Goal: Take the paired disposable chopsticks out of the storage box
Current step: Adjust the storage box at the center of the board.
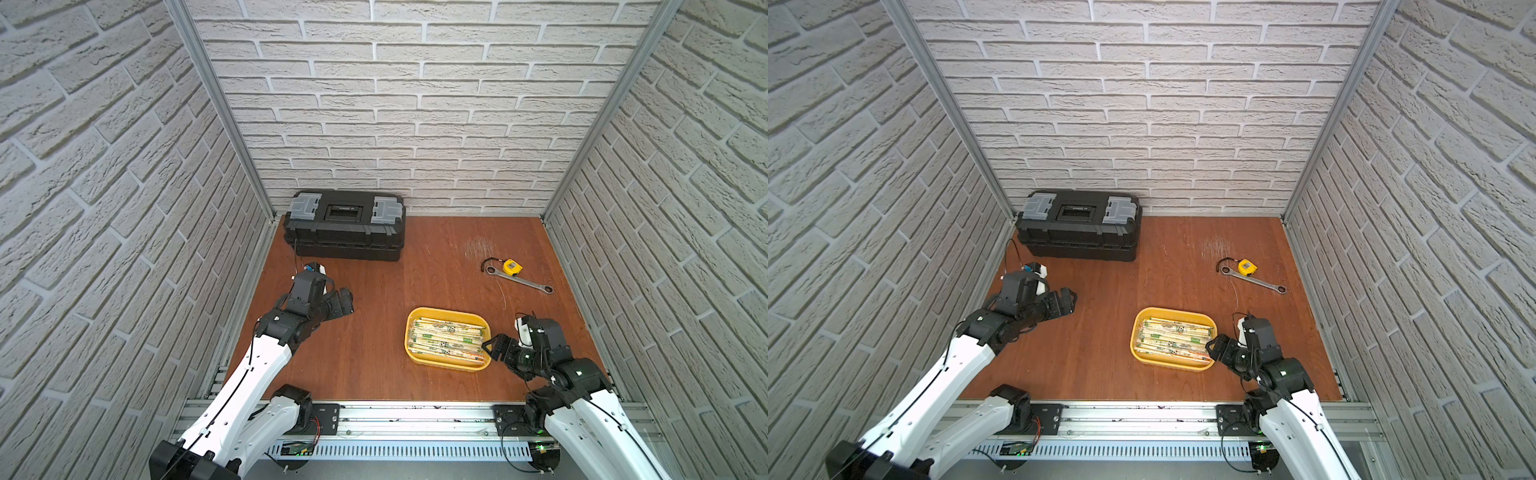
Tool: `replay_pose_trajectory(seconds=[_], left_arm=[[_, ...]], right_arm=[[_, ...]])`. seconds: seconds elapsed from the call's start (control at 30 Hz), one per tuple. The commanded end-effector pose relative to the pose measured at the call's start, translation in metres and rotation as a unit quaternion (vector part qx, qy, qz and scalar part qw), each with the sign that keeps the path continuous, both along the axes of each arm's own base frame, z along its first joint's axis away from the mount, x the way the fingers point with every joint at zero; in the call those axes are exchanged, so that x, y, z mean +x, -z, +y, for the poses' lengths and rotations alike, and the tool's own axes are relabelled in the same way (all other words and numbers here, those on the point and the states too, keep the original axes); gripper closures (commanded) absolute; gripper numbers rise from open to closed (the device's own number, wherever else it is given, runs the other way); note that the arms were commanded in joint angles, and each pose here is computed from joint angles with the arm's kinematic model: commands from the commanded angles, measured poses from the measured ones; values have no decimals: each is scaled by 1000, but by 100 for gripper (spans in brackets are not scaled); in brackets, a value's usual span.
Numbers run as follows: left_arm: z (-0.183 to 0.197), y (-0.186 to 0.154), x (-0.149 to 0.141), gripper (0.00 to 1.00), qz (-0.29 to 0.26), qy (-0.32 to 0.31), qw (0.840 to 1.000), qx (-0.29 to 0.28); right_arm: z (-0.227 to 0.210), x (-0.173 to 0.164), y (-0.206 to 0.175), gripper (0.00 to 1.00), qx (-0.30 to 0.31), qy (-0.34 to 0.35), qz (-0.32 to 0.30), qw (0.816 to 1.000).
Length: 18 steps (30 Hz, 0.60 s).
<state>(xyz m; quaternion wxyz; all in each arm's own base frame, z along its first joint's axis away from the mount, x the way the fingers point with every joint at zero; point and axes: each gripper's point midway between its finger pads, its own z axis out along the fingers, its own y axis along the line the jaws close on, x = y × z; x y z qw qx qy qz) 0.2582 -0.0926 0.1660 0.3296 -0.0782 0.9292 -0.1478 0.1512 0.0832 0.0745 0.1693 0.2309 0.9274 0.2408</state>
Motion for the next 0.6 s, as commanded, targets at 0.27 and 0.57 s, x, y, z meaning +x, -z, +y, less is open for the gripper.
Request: replay_pose_trajectory(seconds=[0.27,0.57], left_arm=[[-21,10,-1,2,39,8,999,-7],[-11,10,-8,2,56,-29,998,-5]], right_arm=[[144,60,-32,15,-27,-155,-61,986],[218,36,-52,10,-46,-279,-61,957]])
